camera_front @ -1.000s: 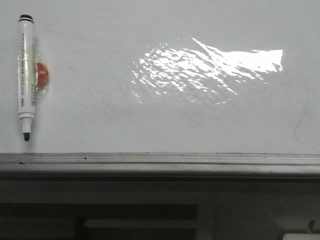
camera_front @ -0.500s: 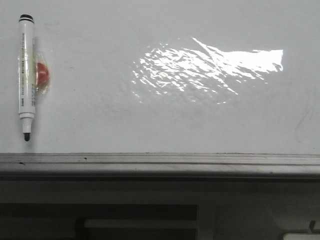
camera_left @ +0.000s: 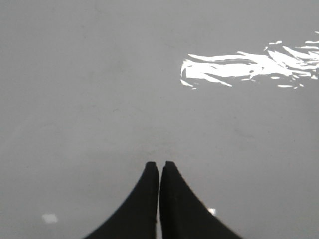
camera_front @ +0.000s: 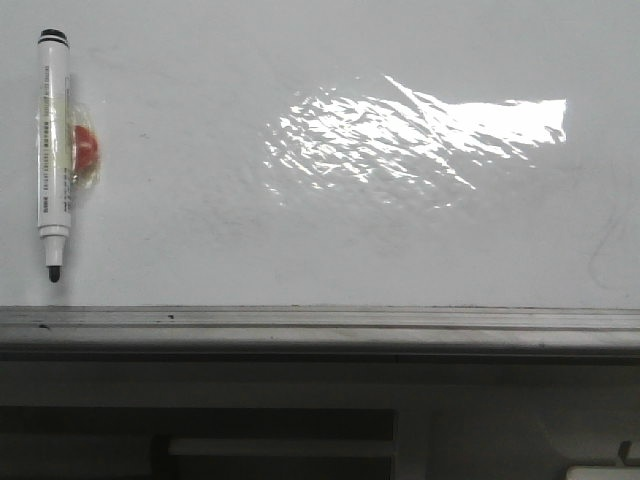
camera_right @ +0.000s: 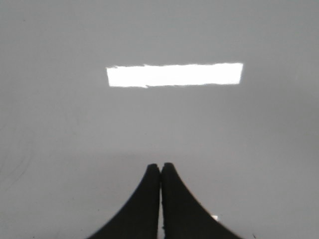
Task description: Write number 9 on whiteboard
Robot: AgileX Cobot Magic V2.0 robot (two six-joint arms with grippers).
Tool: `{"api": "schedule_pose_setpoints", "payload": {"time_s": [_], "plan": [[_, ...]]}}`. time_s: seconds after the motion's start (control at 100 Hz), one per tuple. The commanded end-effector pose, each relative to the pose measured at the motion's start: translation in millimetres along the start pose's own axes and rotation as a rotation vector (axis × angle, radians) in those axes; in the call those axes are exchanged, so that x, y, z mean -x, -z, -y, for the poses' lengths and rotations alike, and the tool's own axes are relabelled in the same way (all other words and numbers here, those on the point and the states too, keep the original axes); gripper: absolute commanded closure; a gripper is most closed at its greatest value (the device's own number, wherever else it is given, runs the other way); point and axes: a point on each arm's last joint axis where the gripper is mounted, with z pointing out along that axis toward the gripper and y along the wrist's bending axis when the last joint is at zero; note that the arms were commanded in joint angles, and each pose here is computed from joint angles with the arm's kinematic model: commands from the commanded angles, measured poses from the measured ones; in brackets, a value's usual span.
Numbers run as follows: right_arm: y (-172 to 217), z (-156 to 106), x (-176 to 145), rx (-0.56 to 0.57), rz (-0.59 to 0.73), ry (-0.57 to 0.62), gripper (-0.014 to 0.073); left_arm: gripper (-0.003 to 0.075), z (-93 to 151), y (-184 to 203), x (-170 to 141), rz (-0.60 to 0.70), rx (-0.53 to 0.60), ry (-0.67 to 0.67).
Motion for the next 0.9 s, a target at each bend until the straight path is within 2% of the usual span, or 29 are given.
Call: {"api": "schedule_pose_setpoints", "payload": {"time_s": [0.0, 0.27, 0.46, 0.64, 0.76, 0.89], "plan": [[0.6, 1.1, -0.5, -0.019, 0.074, -0.009, 0.0636, 0.0741, 1.1, 1.8, 6.4, 0.127, -0.012, 0.008], [2.8, -1.1, 7.9, 0.017, -0.002, -0.094, 0.0636, 0.0741, 1.4, 4.7, 21.2, 0.246, -0.018, 0.008], [2.8, -2.1, 23.8, 0.038, -0.027, -0.156, 0.0636, 0.0741, -1.1, 8.3, 42.0, 0.165, -0.004, 0.01], [-4.5, -5.1, 38.7, 0.076, -0.207, -0.153, 0.0636, 0.0741, -2.6, 5.3, 68.0, 0.123, 0.001, 0.011], [-9.5, -4.7, 52.1, 0.086, -0.18, -0.153, 0.0636, 0.0741, -2.8, -0.1, 74.9, 0.102, 0.0, 0.009], [-8.9, -6.1, 51.1, 0.106, -0.191, -0.152, 0.0636, 0.074, -2.4, -5.7, 76.3, 0.105, -0.004, 0.009]]}}
